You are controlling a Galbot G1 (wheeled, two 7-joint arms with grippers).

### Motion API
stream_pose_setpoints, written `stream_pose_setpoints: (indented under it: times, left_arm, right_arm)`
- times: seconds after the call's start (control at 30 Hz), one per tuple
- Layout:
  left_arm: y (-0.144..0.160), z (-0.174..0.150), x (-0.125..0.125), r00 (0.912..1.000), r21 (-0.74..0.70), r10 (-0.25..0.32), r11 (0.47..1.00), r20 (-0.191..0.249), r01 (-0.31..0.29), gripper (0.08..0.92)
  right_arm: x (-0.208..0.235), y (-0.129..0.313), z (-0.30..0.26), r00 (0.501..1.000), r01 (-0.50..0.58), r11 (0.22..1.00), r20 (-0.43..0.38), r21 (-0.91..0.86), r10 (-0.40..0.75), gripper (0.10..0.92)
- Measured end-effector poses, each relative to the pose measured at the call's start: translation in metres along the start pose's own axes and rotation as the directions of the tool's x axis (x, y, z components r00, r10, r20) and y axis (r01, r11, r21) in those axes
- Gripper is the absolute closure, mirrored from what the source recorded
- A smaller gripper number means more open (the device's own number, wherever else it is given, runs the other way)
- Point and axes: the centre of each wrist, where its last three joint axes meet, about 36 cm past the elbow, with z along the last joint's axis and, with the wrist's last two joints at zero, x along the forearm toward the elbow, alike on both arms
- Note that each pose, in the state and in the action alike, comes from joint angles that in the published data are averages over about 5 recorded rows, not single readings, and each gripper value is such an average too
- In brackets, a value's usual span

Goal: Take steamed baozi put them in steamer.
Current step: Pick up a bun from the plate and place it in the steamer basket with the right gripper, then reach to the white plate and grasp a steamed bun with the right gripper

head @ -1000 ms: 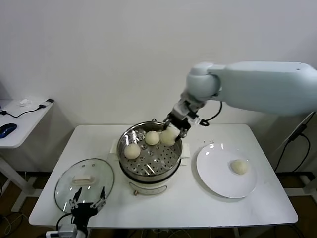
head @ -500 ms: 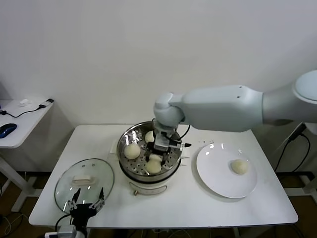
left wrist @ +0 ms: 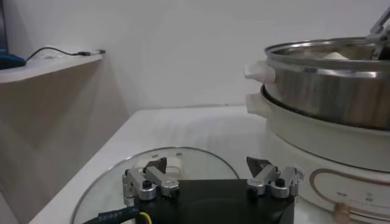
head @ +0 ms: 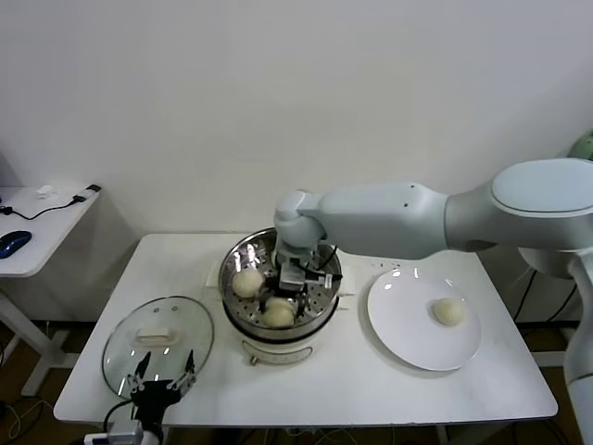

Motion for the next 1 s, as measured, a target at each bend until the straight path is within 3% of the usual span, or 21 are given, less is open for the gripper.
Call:
stream_pose_setpoints:
  times: [0.3,0.53,0.77,1.0]
  left_arm:
    - [-0.003,-0.001,-0.001,1.0,0.004,0.005,1.0,0.003,-0.005,0.177]
    - [-0.003,-0.001,-0.002,0.9999,0.005,0.008,1.0,0.007,-0.008,0.177]
    - [0.001,0.0,-0.005,1.0,0.004,0.003,1.0,0.007,-0.003,0.177]
    - [0.001,0.0,-0.006,1.0,0.002,0.005,1.0,0.003,-0.005,0.177]
  right_arm:
    - [0.067,0.017,0.028,0.999,-0.041,0.995,-0.035,-0.088,0.038,0.199]
    - [0.148,0.091,0.069,0.985,-0.137,0.931,-0.146,-0.337,0.092,0.2]
    - [0.172,0.22,0.088,0.97,-0.203,0.726,-0.238,-0.657,0.055,0.2]
    - [0.139,0.34,0.079,0.969,-0.215,0.469,-0.246,-0.857,-0.005,0.199]
